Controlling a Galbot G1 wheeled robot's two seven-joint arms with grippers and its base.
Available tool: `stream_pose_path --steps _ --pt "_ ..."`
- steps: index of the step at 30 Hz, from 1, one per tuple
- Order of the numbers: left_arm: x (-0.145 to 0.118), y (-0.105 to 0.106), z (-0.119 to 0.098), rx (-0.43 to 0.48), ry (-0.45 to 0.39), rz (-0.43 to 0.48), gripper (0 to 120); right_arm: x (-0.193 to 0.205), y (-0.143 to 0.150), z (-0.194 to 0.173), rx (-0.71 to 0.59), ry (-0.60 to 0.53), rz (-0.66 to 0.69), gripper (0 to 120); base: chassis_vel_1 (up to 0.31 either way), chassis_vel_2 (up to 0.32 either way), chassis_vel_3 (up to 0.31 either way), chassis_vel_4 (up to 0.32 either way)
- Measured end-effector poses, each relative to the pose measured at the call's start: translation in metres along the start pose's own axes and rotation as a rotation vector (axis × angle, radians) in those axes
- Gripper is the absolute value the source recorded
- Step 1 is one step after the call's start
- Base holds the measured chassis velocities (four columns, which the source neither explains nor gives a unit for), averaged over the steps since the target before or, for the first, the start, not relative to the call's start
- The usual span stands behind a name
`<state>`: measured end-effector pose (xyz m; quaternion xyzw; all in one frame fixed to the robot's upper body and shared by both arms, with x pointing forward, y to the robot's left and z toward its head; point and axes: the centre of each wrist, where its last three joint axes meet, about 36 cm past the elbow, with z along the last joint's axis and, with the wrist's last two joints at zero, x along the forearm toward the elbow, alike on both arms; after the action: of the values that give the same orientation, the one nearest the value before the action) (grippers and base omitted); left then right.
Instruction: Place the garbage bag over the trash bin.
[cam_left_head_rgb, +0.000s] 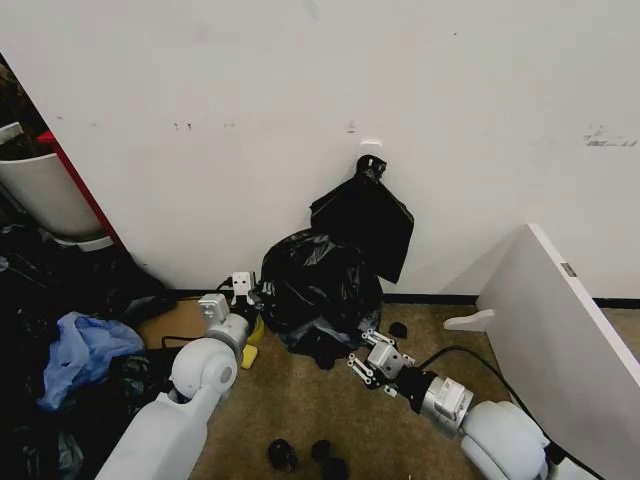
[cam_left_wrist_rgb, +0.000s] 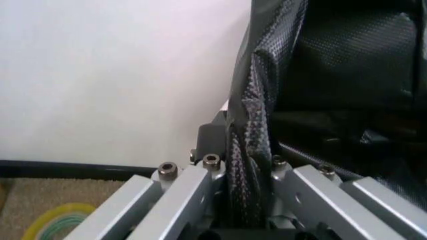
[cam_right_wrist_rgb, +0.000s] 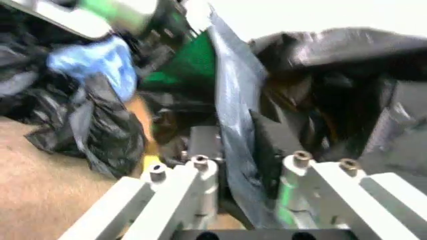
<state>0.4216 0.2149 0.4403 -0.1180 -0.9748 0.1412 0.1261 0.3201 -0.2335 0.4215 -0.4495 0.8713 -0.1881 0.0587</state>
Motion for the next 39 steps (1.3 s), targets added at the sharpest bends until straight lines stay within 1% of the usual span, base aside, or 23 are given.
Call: stream_pose_path --steps 1,3,4,5,8,9,11,12,13,14,17,20,23,25,27,28,31,33,35,36,37,39 --pt "0.000 0.000 -0.002 0.008 0.002 -0.001 2 0.001 -0.001 0.008 0.020 -0.053 -0.027 6 0.000 0.000 0.000 0.000" --pt "0.000 0.000 -0.005 0.030 0.010 0.000 2 0.001 -0.001 0.019 0.054 -0.141 -0.068 0 0.000 0.000 0.000 0.000" --pt "0.001 0.000 -0.007 0.048 0.017 0.003 2 0.001 -0.001 0.025 0.070 -0.183 -0.092 0 0.000 0.000 0.000 0.000" --pt "0.001 0.000 -0.007 0.048 0.017 0.003 2 0.001 -0.001 0.025 0.070 -0.183 -0.092 0 0.000 0.000 0.000 0.000" --pt "0.003 -0.001 -0.014 0.092 0.041 0.011 2 0.001 -0.002 0.038 0.106 -0.259 -0.134 0 0.000 0.000 0.000 0.000" --pt "0.005 -0.002 -0.019 0.127 0.067 0.019 2 0.000 -0.003 0.047 0.128 -0.297 -0.153 0 0.000 0.000 0.000 0.000" --pt "0.008 -0.004 -0.027 0.176 0.122 0.040 2 -0.001 -0.008 0.062 0.167 -0.321 -0.164 0 0.000 0.000 0.000 0.000" --pt "0.010 -0.004 -0.030 0.193 0.149 0.049 2 -0.001 -0.013 0.070 0.198 -0.316 -0.166 0 0.000 0.000 0.000 0.000" --pt "0.010 -0.004 -0.030 0.193 0.149 0.049 2 -0.001 -0.013 0.070 0.198 -0.316 -0.166 0 0.000 0.000 0.000 0.000" --pt "0.011 -0.004 -0.032 0.204 0.165 0.054 2 0.000 -0.019 0.076 0.227 -0.306 -0.171 0 0.000 0.000 0.000 0.000" --pt "0.015 -0.005 -0.038 0.243 0.206 0.075 2 0.003 -0.041 0.093 0.363 -0.271 -0.213 0 0.000 0.000 0.000 0.000" --pt "0.018 -0.004 -0.045 0.273 0.260 0.104 2 0.005 -0.051 0.106 0.445 -0.234 -0.234 0 0.000 0.000 0.000 0.000" --pt "0.020 -0.003 -0.048 0.271 0.283 0.111 2 0.006 -0.054 0.112 0.456 -0.223 -0.231 0 0.000 0.000 0.000 0.000" --pt "0.021 0.000 -0.048 0.258 0.302 0.104 2 0.007 -0.056 0.116 0.461 -0.214 -0.205 0 0.000 0.000 0.000 0.000" --pt "0.023 0.005 -0.049 0.242 0.325 0.094 2 0.011 -0.067 0.118 0.485 -0.197 -0.176 0 0.000 0.000 0.000 0.000" --pt "0.023 0.005 -0.049 0.242 0.325 0.094 2 0.011 -0.067 0.118 0.485 -0.197 -0.176 0 0.000 0.000 0.000 0.000" --pt "0.026 0.013 -0.051 0.218 0.352 0.079 2 0.020 -0.084 0.122 0.531 -0.165 -0.134 0 0.000 0.000 0.000 0.000" --pt "0.027 0.020 -0.052 0.201 0.365 0.062 2 0.026 -0.090 0.128 0.526 -0.153 -0.087 0 0.000 0.000 0.000 0.000" --pt "0.028 0.026 -0.052 0.188 0.373 0.053 2 0.028 -0.089 0.134 0.476 -0.163 -0.043 0 0.000 0.000 0.000 0.000" --pt "0.028 0.026 -0.052 0.188 0.373 0.053 2 0.028 -0.089 0.134 0.476 -0.163 -0.043 0 0.000 0.000 0.000 0.000" --pt "0.028 0.029 -0.053 0.183 0.377 0.054 2 0.029 -0.088 0.137 0.442 -0.167 -0.017 0 0.000 0.000 0.000 0.000" --pt "0.030 0.033 -0.056 0.201 0.373 0.067 2 0.030 -0.082 0.145 0.378 -0.170 0.017 0 0.000 0.000 0.000 0.000"
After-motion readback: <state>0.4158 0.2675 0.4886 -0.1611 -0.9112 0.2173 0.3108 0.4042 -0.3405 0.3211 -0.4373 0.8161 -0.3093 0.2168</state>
